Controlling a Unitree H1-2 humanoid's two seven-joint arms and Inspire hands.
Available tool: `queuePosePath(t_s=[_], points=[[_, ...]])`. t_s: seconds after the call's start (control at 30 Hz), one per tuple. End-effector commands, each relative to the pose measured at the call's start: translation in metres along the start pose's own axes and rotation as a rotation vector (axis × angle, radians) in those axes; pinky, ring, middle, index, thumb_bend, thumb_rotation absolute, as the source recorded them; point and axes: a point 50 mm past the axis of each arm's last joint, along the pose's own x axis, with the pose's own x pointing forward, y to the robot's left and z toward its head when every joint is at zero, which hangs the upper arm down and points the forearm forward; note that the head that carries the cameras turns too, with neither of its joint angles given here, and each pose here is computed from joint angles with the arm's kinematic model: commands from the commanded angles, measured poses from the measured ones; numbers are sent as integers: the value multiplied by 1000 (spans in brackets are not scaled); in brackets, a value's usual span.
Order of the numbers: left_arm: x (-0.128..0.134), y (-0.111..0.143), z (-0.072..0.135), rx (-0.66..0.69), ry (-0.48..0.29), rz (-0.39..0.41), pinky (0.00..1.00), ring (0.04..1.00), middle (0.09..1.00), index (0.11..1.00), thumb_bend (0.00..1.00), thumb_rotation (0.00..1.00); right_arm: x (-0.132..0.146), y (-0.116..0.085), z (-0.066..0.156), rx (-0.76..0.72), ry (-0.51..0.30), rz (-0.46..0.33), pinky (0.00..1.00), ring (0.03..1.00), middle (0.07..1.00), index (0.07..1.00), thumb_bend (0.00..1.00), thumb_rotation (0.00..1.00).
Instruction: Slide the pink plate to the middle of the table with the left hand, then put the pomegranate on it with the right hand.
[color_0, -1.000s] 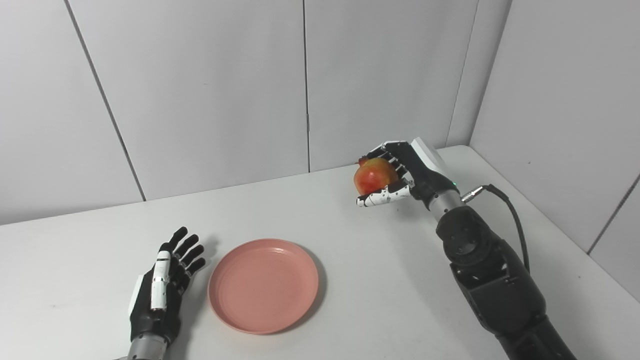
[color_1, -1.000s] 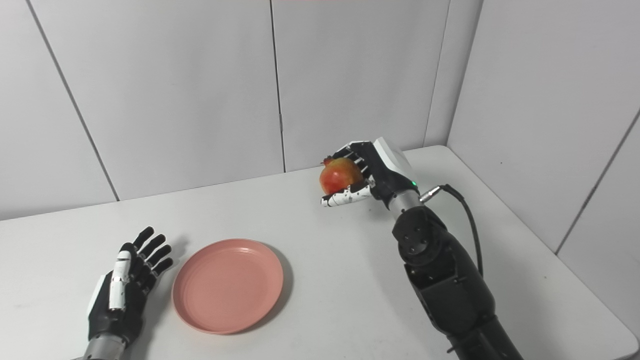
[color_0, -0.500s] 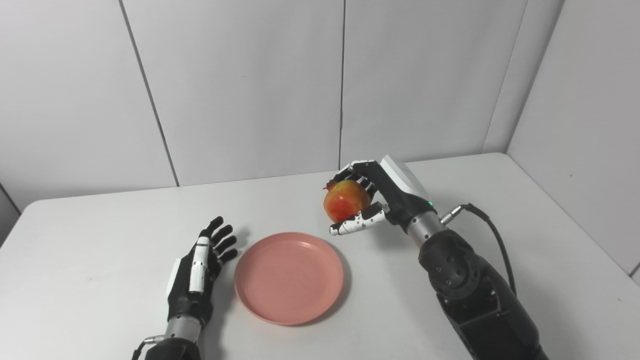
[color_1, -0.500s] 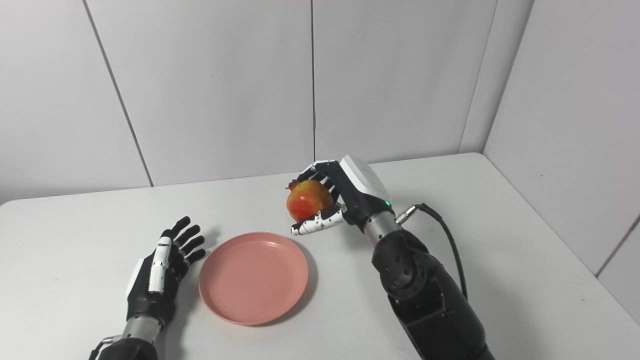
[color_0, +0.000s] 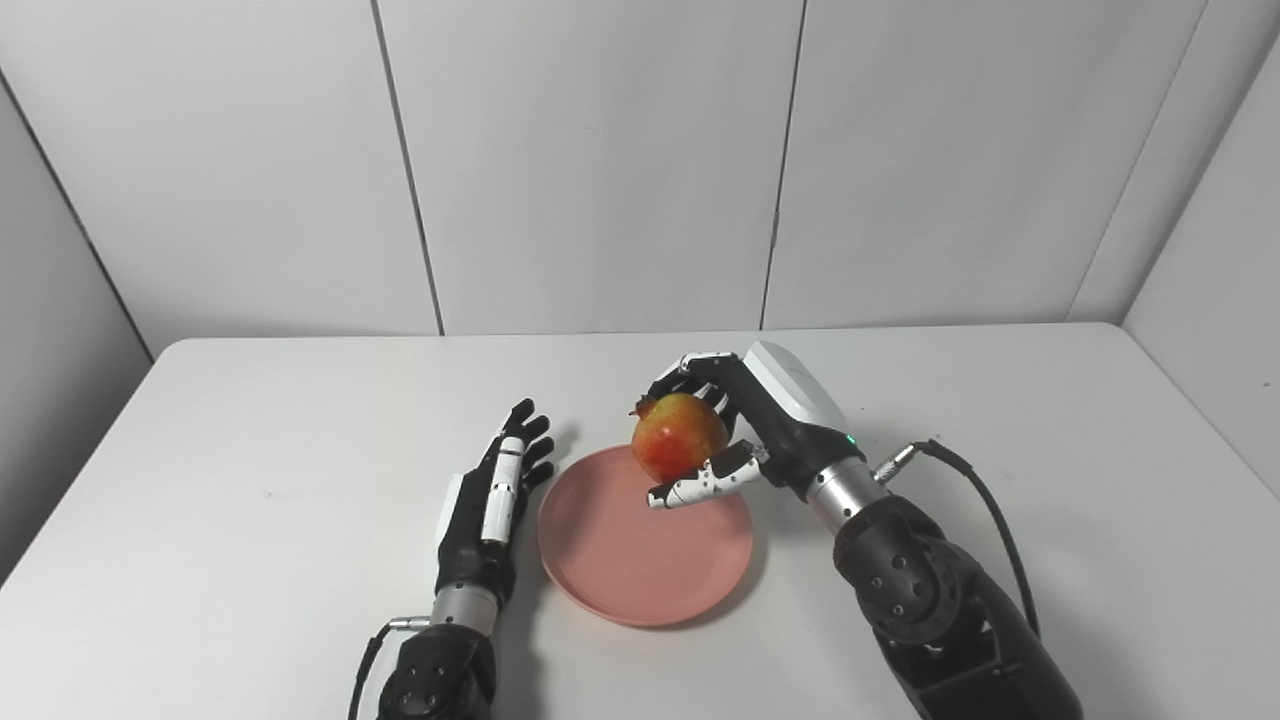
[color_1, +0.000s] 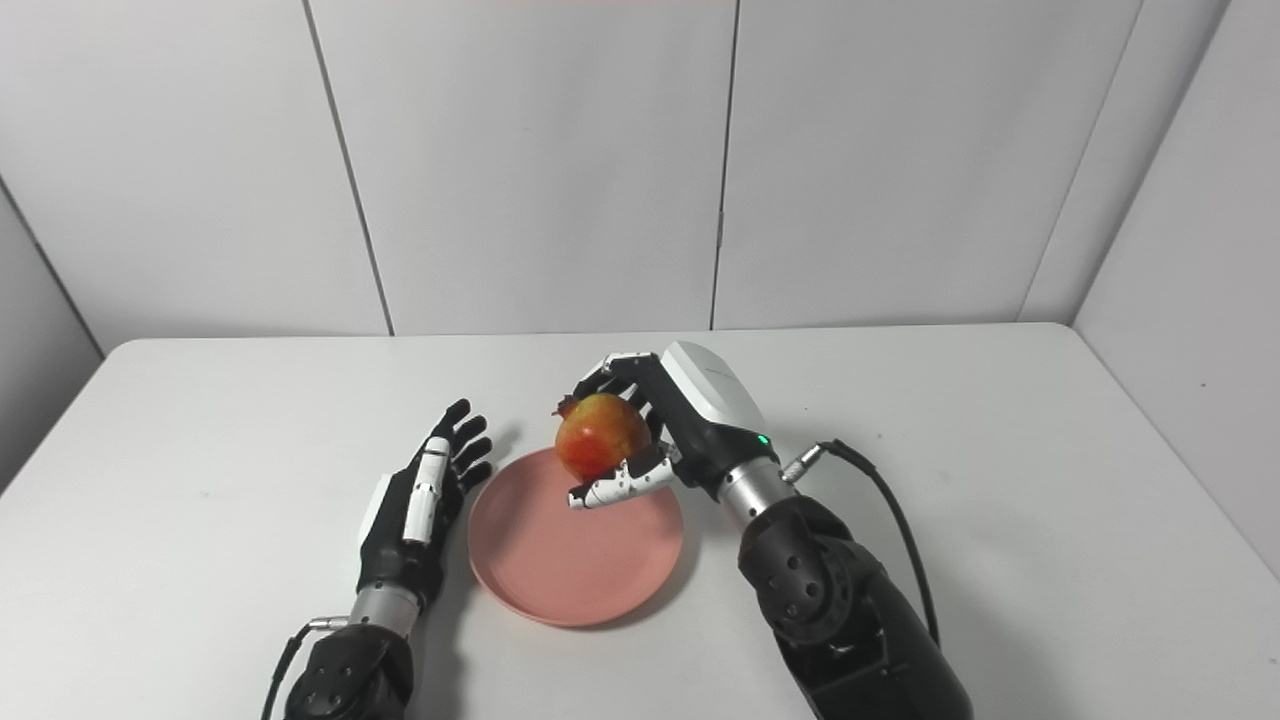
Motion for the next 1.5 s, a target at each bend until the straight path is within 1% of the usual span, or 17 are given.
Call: queuePosePath(t_s=[0.0,0.1,0.2,0.33,0.43,0.6,0.63,0.67,0.7,0.77,0.9,0.93,1.1,1.27,1.47], points=[[5,-13,9,8,-22,-8,877,902,913,899,396,1000,11,-11,19,-29,-98,-29,309,397,484,549,553,120],[6,-18,10,19,-37,10,869,900,910,899,387,1000,14,-2,18,-25,-95,0,276,366,464,550,552,116],[7,-22,12,26,-49,28,867,901,909,898,379,1000,16,6,17,-30,-80,24,337,423,500,557,548,144],[7,-26,11,31,-73,57,868,902,905,892,389,1000,19,17,16,-36,-70,56,348,437,513,565,552,131],[8,-28,11,39,-70,69,855,896,899,889,393,1000,21,24,17,-45,-70,72,340,427,505,571,562,107],[10,-30,9,35,-76,72,859,895,896,886,391,1000,23,31,19,-75,-64,95,339,428,506,580,557,126],[10,-30,9,35,-78,72,859,893,896,886,395,1000,23,32,19,-80,-62,98,319,407,494,580,558,130],[10,-30,10,34,-79,74,858,892,896,886,397,1000,24,34,19,-101,-60,99,312,399,490,580,558,132],[9,-31,10,33,-79,76,854,889,895,883,392,1000,24,35,19,-116,-59,100,269,356,457,576,559,133],[9,-32,11,32,-77,77,856,891,896,885,389,1000,24,38,19,-157,-54,95,233,319,429,575,567,137],[10,-32,11,30,-81,74,859,893,896,886,383,1000,26,43,18,-210,-49,92,202,285,394,567,575,134],[10,-32,11,29,-84,74,859,893,895,885,383,1000,26,45,17,-223,-48,92,198,280,385,562,575,133],[11,-32,12,26,-83,78,844,885,888,877,385,1000,27,51,14,-293,-55,74,207,296,402,563,582,138],[12,-32,13,28,-83,82,834,876,882,871,387,1000,26,54,13,-370,-95,46,185,270,379,560,602,109],[13,-31,13,25,-84,81,830,873,880,870,390,1000,25,55,10,-418,-97,49,200,288,398,571,595,118]])
